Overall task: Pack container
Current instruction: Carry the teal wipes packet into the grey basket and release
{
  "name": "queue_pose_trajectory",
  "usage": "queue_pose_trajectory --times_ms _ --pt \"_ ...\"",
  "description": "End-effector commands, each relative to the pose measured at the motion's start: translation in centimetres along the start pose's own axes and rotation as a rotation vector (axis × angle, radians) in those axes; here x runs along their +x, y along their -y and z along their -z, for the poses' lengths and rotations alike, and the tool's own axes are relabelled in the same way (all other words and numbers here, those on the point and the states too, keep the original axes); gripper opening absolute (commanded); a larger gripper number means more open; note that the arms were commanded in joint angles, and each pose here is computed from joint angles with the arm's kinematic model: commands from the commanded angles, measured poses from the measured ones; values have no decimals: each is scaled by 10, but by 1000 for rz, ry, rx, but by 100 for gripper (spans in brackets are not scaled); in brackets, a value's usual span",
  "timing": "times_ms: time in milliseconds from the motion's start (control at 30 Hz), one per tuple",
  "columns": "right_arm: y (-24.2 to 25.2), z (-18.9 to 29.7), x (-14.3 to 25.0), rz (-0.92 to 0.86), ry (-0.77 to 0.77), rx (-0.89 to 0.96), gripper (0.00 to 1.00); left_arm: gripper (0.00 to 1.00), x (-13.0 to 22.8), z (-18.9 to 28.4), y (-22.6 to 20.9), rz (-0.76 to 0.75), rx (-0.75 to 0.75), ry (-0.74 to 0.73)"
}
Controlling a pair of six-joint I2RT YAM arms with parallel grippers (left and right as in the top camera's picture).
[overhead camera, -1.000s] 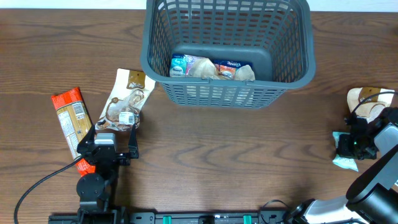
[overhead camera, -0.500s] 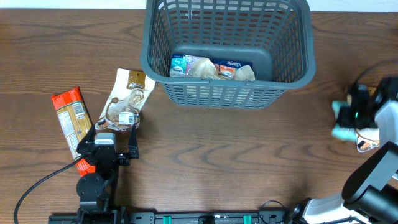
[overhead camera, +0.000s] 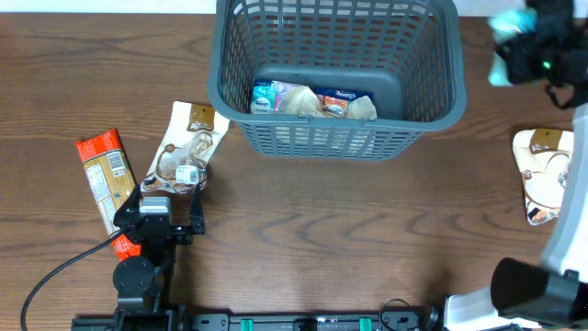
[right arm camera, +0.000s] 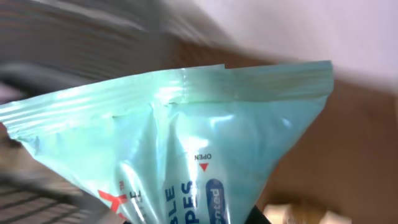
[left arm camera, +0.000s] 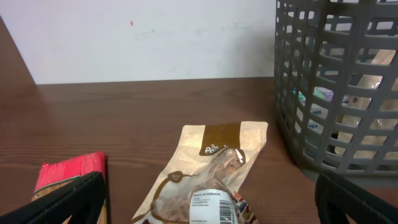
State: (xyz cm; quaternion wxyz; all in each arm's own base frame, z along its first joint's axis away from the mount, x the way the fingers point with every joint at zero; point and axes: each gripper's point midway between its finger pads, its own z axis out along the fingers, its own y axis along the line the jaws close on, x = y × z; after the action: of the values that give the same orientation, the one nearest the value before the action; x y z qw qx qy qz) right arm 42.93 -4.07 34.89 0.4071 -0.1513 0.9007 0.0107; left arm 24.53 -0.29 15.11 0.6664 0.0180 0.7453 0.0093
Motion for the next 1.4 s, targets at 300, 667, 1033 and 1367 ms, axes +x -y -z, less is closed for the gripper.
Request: queue_pose_trajectory --times_ms 300,667,1033,1367 --pt "-196 8 -36 798 116 -355 1 98 17 -1 0 4 -5 -53" --pt "-224 -94 25 824 -154 -542 2 99 17 -1 0 4 -4 -53" --pt "-225 -173 90 803 -387 -616 8 99 17 -1 0 4 -4 -53" --pt "-214 -161 74 749 -378 -535 95 99 17 -1 0 5 -4 -53"
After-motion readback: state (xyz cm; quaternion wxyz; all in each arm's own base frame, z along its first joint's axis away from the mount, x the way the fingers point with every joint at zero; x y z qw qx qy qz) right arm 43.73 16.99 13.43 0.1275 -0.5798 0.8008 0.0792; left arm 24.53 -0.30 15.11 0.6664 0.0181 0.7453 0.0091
